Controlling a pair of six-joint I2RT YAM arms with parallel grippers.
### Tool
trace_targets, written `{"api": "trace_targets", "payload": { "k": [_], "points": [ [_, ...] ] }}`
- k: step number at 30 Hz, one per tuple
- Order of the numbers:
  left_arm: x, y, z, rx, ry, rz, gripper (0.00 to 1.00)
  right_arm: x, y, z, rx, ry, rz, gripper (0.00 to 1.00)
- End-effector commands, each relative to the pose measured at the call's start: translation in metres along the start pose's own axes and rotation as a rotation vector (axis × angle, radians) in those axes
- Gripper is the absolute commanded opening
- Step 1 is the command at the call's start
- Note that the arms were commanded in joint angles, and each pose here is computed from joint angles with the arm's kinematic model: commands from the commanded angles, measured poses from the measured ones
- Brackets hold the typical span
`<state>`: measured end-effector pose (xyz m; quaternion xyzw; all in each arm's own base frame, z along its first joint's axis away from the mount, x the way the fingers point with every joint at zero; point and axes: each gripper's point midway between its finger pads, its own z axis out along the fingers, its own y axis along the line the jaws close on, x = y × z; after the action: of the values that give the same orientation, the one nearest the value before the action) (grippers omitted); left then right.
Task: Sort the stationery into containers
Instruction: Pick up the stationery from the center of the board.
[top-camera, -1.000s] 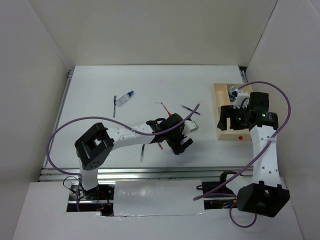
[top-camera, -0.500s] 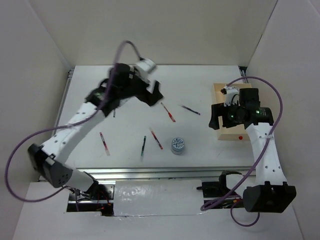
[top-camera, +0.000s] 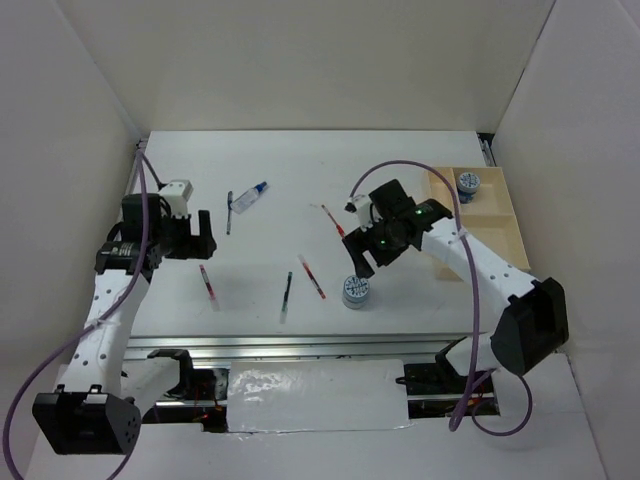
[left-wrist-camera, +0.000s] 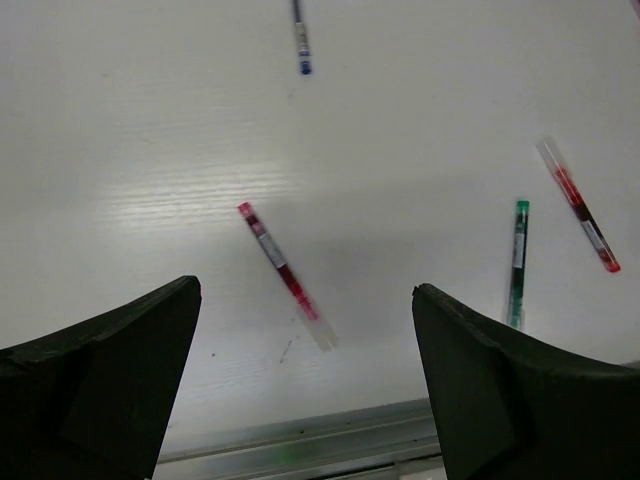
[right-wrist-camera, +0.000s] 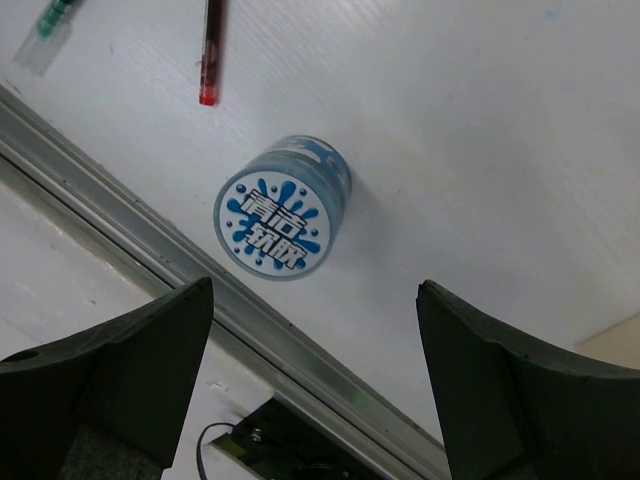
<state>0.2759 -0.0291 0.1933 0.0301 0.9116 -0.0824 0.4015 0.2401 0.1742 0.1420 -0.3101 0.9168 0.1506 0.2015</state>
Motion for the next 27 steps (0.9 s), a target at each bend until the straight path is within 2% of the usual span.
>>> {"api": "trace_targets", "payload": {
  "k": [1, 7, 13, 27],
  "points": [
    [-0.02, 0.021, -0.021, -0.047, -0.101, -0.032, 0.99, -0.007, 0.009, 0.021, 0.008, 0.005, -0.045, 0.89],
    [-0.011, 0.045, -0.017, -0.092, -0.04, -0.12, 0.99, 0.0, 0.032, 0.045, -0.044, 0.082, -0.103, 0.9],
    [-0.006, 0.062, -0.02, -0.108, -0.075, -0.168, 0.99, 0.017, 0.044, 0.06, -0.032, 0.132, -0.164, 0.92],
    [0.0, 0.072, -0.021, -0.071, -0.083, -0.199, 0.99, 0.018, 0.026, 0.078, 0.086, 0.148, -0.16, 0.94]
  ]
}}
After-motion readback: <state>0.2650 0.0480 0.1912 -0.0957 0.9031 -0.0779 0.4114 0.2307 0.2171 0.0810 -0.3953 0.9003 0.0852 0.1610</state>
